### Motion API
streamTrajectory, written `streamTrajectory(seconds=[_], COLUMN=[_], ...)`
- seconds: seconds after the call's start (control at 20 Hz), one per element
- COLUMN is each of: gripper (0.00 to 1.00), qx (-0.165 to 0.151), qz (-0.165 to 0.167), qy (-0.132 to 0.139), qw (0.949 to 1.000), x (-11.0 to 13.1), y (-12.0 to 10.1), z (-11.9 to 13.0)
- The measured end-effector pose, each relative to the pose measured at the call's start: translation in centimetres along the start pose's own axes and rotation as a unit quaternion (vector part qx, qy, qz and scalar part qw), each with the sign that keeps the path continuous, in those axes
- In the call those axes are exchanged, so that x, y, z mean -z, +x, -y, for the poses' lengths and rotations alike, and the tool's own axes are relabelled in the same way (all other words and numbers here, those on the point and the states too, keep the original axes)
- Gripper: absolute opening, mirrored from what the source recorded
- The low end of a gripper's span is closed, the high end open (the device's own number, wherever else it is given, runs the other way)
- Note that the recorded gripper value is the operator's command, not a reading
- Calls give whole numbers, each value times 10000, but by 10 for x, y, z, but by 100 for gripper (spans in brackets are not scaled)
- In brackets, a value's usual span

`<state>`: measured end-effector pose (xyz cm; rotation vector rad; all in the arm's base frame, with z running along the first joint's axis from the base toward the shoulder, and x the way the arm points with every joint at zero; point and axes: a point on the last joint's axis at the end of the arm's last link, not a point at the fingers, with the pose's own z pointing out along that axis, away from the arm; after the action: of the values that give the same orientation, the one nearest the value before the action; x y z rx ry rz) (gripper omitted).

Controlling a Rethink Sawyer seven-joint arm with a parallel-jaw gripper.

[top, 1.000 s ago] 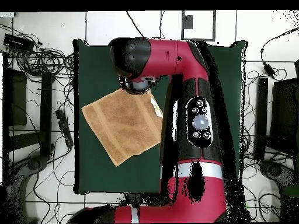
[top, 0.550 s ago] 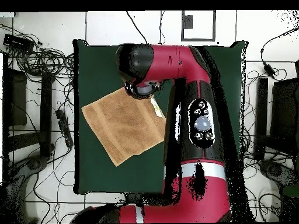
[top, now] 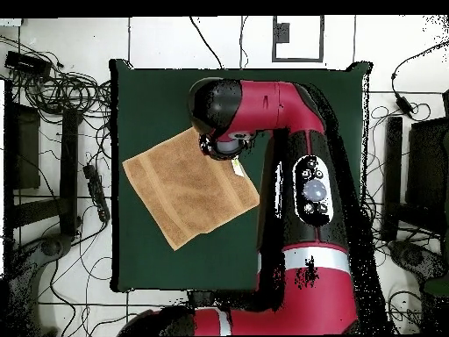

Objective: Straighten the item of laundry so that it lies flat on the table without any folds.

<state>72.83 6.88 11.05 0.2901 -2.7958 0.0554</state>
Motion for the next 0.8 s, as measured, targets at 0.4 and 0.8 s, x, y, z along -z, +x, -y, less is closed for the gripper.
streamTrajectory(seconds=[0.4,0.8], gripper=[100,100], qx=[61,142], qz=[-166,-261], qy=[-78,-241], qw=[9998,9993], x=[-8,-3], y=[27,54], z=[-12,-45])
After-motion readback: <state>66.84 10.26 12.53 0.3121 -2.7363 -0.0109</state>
